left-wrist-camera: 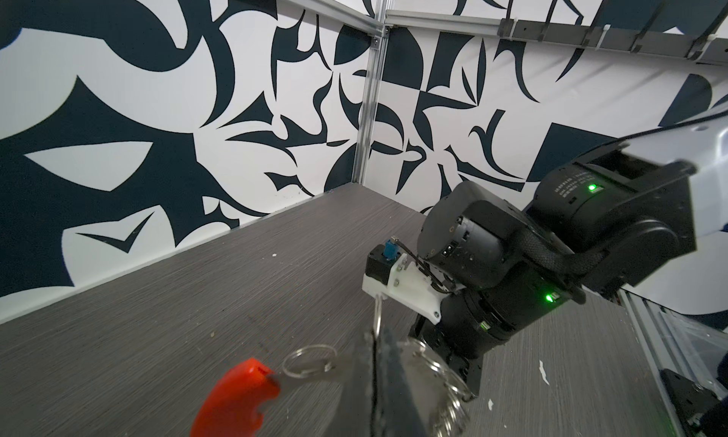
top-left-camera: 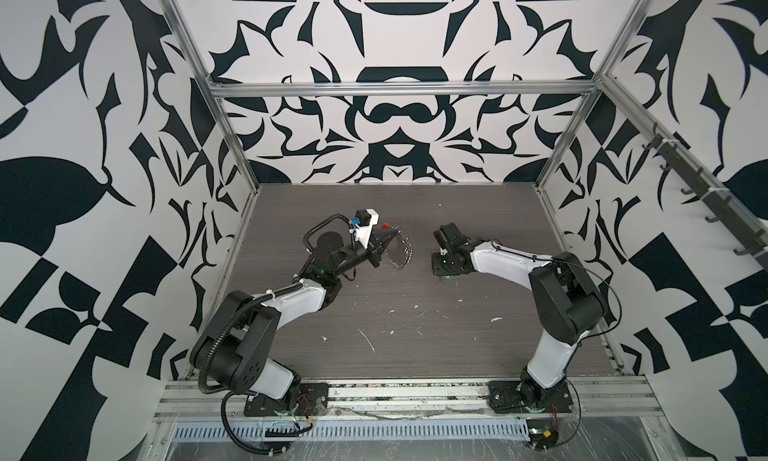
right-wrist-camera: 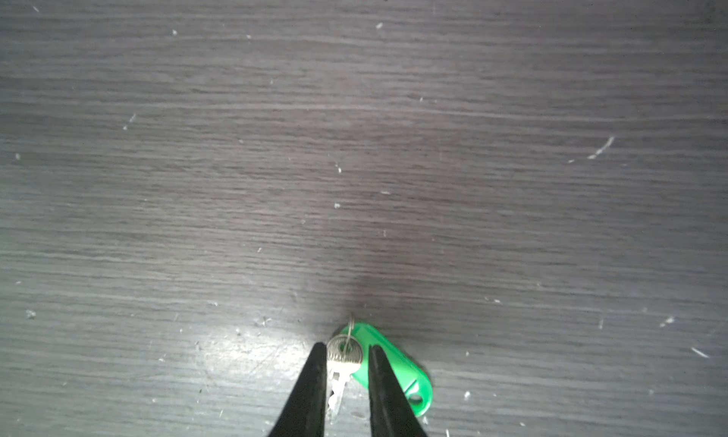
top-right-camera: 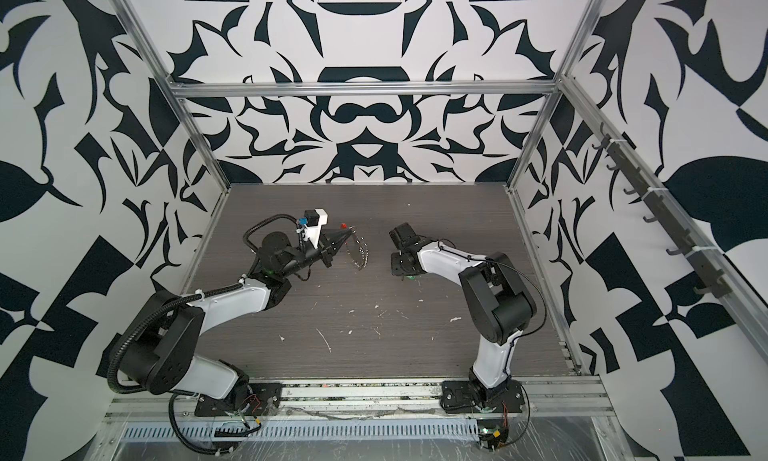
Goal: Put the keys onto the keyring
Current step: 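Close the right gripper on the green-tag key's metal ring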
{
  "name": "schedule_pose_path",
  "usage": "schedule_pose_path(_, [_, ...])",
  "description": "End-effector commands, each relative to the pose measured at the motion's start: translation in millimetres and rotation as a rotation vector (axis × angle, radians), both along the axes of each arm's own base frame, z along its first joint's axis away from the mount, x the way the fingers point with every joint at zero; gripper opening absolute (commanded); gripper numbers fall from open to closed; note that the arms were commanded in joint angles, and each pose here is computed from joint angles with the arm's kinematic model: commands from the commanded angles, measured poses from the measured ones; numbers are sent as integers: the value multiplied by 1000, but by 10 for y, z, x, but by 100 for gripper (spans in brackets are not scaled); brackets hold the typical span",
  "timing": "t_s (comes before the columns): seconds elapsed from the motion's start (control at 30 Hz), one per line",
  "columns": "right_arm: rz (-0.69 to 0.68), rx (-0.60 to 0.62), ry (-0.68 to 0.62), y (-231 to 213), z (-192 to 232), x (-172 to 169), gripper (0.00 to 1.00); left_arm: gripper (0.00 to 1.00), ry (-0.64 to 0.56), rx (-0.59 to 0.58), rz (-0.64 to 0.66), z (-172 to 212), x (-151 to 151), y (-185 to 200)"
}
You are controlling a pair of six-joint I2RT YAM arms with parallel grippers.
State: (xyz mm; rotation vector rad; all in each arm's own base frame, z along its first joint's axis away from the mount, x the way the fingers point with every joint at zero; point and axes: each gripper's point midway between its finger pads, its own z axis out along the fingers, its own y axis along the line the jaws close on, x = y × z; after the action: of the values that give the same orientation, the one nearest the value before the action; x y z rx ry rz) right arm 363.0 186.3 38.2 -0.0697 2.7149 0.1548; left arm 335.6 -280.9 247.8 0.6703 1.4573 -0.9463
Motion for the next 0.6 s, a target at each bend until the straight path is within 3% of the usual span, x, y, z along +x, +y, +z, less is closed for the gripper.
schedule_pose_path(0.0, [3,-8,-29,22,110,81,24,0,-47,-35,-14,206,-43,-5])
schedule_pose_path(0.27, [7,-27,-12,7,8,71,22,0,-43,-37,-17,213,-40,-11])
schedule_pose_path(0.57, [13,-32,-10,-1,-18,67,7,0,-38,-36,-19,210,-39,-14])
